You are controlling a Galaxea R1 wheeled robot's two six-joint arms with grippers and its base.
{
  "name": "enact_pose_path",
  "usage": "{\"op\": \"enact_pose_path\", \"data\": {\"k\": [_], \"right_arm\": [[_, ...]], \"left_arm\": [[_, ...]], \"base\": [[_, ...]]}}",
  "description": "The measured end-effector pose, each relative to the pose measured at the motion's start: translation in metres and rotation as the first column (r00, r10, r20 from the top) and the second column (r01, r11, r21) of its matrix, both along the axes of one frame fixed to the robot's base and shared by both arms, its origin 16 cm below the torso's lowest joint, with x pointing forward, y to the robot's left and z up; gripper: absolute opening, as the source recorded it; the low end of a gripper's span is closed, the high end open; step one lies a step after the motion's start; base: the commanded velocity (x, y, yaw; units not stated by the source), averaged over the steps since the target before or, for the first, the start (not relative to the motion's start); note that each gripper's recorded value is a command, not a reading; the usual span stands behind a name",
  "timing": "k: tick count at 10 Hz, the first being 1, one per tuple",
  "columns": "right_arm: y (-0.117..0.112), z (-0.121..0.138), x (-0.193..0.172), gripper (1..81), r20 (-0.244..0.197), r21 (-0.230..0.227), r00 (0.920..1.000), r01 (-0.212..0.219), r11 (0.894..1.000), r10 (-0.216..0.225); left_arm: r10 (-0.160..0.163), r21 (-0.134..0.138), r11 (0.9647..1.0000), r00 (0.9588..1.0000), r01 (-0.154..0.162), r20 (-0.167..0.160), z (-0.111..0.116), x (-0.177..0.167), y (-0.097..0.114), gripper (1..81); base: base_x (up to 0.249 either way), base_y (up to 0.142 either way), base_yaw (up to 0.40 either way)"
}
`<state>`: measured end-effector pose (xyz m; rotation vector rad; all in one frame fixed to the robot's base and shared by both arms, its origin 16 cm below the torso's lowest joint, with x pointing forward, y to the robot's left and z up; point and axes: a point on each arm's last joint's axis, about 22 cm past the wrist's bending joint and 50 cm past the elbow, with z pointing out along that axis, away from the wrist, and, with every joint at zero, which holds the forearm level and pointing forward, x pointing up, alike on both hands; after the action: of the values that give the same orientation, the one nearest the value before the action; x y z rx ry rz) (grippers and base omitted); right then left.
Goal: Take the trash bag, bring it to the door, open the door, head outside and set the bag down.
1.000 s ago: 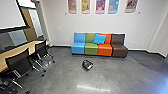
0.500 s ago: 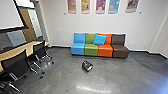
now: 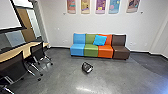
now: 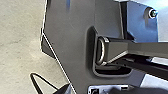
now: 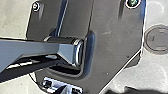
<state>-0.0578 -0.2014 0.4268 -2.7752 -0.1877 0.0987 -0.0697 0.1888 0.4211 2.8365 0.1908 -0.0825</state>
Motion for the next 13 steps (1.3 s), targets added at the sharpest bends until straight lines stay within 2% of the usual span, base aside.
{"op": "enact_pose_path", "data": {"k": [3, 13], "right_arm": [[0.0005, 0.0000, 0.0000, 81.1, 0.000, 0.001, 1.0000, 0.000, 1.000, 0.000], [-0.0006, -0.0006, 0.0023, 81.1, 0.003, -0.002, 1.0000, -0.001, 1.000, 0.001]], "left_arm": [[0.000, 0.000, 1.0000, 1.0000, 0.000, 0.000, 0.0000, -0.0001, 0.0000, 81.1], [0.001, -0.001, 1.0000, 1.0000, -0.001, -0.005, 0.0004, -0.0046, -0.0006, 81.1]], "base": [[0.144, 0.000, 0.000], [0.144, 0.072, 0.000]]}}
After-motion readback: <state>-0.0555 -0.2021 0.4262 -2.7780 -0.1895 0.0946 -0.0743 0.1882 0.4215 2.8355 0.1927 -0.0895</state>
